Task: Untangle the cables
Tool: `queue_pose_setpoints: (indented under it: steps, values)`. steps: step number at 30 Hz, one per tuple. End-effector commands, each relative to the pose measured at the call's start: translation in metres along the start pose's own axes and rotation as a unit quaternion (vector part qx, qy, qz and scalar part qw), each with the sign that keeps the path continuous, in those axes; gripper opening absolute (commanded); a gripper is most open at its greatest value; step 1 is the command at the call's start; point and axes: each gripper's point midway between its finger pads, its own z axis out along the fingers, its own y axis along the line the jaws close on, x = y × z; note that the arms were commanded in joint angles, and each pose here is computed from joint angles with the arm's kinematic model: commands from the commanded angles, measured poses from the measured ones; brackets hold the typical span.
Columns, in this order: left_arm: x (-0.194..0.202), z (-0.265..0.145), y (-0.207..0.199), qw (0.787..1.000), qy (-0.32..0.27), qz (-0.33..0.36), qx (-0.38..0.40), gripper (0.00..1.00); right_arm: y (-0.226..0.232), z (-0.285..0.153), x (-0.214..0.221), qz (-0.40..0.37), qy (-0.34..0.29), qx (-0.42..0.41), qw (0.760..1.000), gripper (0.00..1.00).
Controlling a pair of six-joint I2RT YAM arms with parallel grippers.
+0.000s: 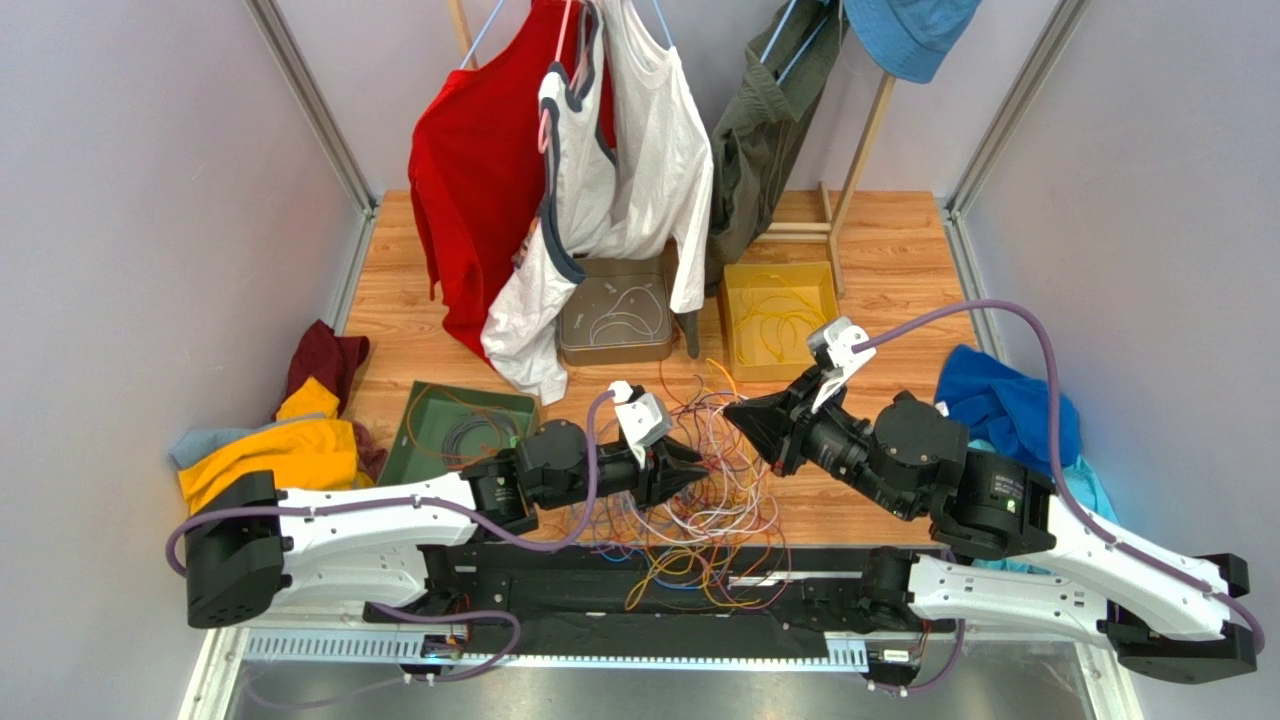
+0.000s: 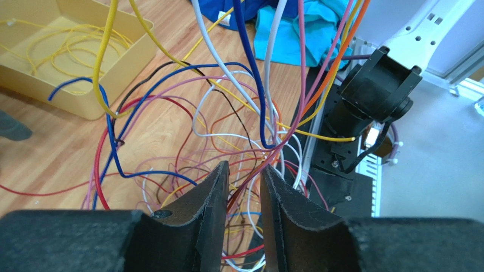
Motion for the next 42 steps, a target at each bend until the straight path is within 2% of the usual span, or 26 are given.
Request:
queue_pose_setpoints:
  steps: [1,4,6,7,9,10,12,13,15,17,18,20,21,22,26,30,33,39,42]
  values:
    - [-0.039,-0.002,-0.007,0.998,-0.064,0.006,0.007,0.18,0.003,-0.007,-0.012,0.017,-0.02,-0.009,1.0,0.0]
    - [-0.046,-0.014,-0.003,0.997,-0.073,0.002,-0.008,0.0,0.0,-0.01,-0.01,0.019,-0.022,-0.007,1.0,0.0]
    - [-0.06,-0.026,-0.003,0.996,-0.09,0.002,-0.014,0.0,-0.002,-0.011,-0.009,0.021,-0.024,-0.005,0.999,0.0]
    - [-0.057,-0.031,0.001,0.997,-0.079,-0.001,-0.026,0.0,-0.003,-0.011,-0.006,0.02,-0.02,-0.001,1.0,0.07]
    - [-0.076,-0.048,0.005,0.994,-0.099,-0.006,-0.048,0.0,-0.007,-0.012,-0.005,0.021,-0.019,0.007,1.0,0.32]
    - [-0.07,-0.055,0.013,0.994,-0.08,-0.011,-0.076,0.0,-0.01,-0.012,0.0,0.019,-0.012,0.013,1.0,0.47]
    - [-0.095,-0.076,0.018,0.989,-0.104,-0.016,-0.102,0.0,-0.016,-0.012,0.004,0.022,-0.008,0.029,0.999,0.57]
    - [-0.092,-0.086,0.028,0.987,-0.09,-0.017,-0.133,0.0,-0.02,-0.013,0.007,0.022,-0.005,0.036,0.999,0.6]
    - [-0.121,-0.106,0.029,0.981,-0.122,-0.021,-0.148,0.0,-0.025,-0.013,0.014,0.026,-0.004,0.045,0.999,0.61]
    - [-0.123,-0.118,0.035,0.979,-0.108,-0.022,-0.173,0.0,-0.029,-0.014,0.021,0.028,-0.004,0.047,0.998,0.61]
    - [-0.142,-0.126,0.034,0.976,-0.122,-0.025,-0.178,0.0,-0.029,-0.013,0.023,0.032,-0.004,0.048,0.998,0.61]
    - [-0.143,-0.127,0.039,0.975,-0.094,-0.023,-0.2,0.0,-0.032,-0.013,0.026,0.036,-0.004,0.052,0.998,0.61]
    - [-0.165,-0.133,0.036,0.973,-0.107,-0.026,-0.202,0.0,-0.033,-0.012,0.031,0.036,0.0,0.055,0.998,0.61]
    - [-0.162,-0.134,0.038,0.973,-0.087,-0.025,-0.212,0.0,-0.033,-0.012,0.033,0.037,0.003,0.055,0.998,0.6]
    - [-0.188,-0.125,0.035,0.972,-0.072,-0.022,-0.221,0.0,-0.021,-0.005,0.048,0.047,0.02,0.02,0.999,0.56]
    - [-0.228,-0.125,0.028,0.972,-0.103,-0.016,-0.211,0.0,0.0,0.004,0.056,0.063,0.019,-0.035,0.997,0.54]
    - [-0.244,-0.119,0.019,0.975,-0.108,-0.016,-0.192,0.0,0.013,0.009,0.064,0.063,0.029,-0.068,0.995,0.54]
    - [-0.251,-0.1,0.005,0.983,-0.098,-0.023,-0.156,0.0,0.043,0.019,0.042,0.06,-0.011,-0.136,0.989,0.56]
    - [-0.249,-0.092,0.003,0.985,-0.09,-0.025,-0.149,0.0,0.048,0.029,0.041,0.046,-0.013,-0.137,0.989,0.56]
